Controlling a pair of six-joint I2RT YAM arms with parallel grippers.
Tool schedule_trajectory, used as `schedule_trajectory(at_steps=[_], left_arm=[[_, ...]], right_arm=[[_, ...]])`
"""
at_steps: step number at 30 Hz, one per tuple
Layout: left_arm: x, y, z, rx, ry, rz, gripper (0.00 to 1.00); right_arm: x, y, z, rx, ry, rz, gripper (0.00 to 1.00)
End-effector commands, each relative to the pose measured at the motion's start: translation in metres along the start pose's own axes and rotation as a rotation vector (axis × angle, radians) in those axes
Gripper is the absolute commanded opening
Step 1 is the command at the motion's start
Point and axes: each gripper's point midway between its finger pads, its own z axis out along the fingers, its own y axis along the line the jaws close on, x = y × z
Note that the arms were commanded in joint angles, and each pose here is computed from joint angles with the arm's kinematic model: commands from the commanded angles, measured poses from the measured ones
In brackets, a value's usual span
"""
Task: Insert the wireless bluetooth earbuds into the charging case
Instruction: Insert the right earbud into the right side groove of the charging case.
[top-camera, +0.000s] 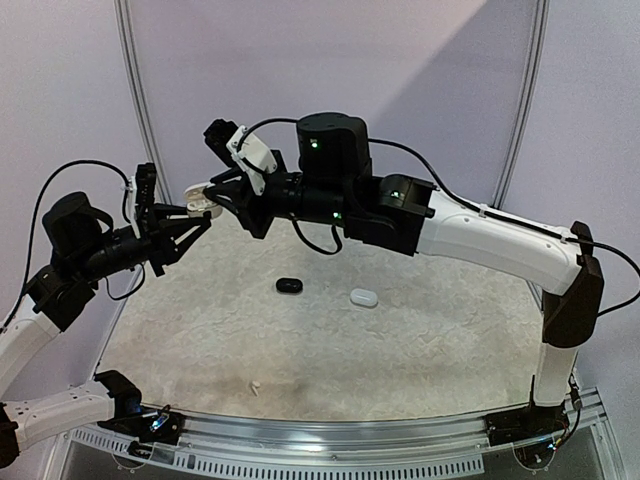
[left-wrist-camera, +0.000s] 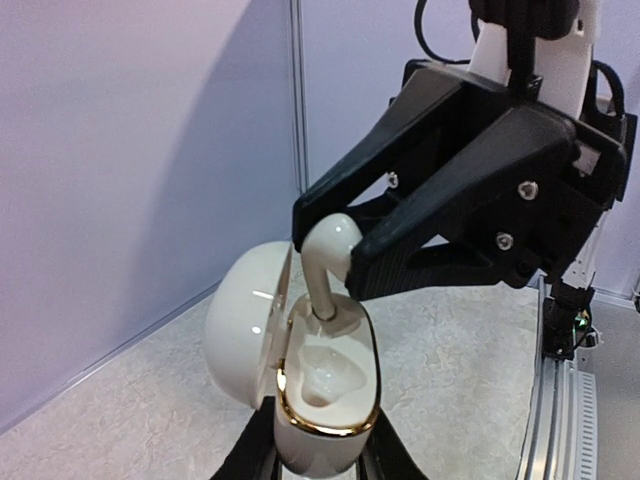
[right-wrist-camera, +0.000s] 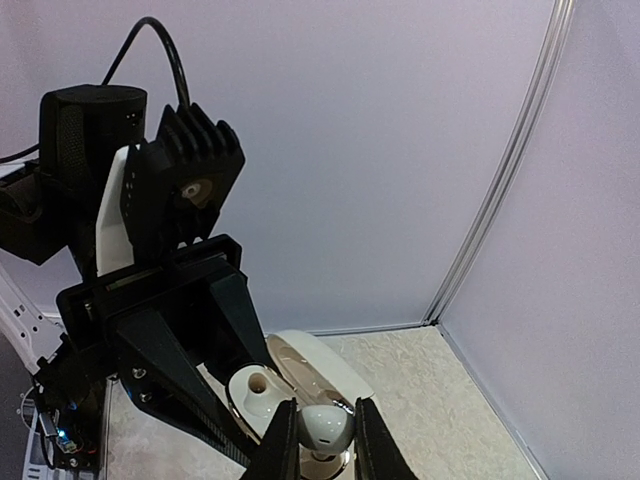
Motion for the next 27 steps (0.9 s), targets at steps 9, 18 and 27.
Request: schedule_trajectory(at_steps=[9, 18, 27], left_arm=[[-0.02, -0.005, -0.004, 0.009, -0.049, 0.033, 0.0], [-0.019, -0.005, -0.004, 0.006, -0.048, 0.035, 0.0], [-0.02, -0.004, -0.004, 0.001, -0.052, 0.041, 0.0]], right_arm=[[0.032, 0.006, 0.009, -0.007, 0.08, -0.024, 0.16], [0.034, 0.01, 0.011, -0.028, 0.082, -0.048, 0.16], [0.04, 0.012, 0.013, -0.034, 0.096, -0.066, 0.2]])
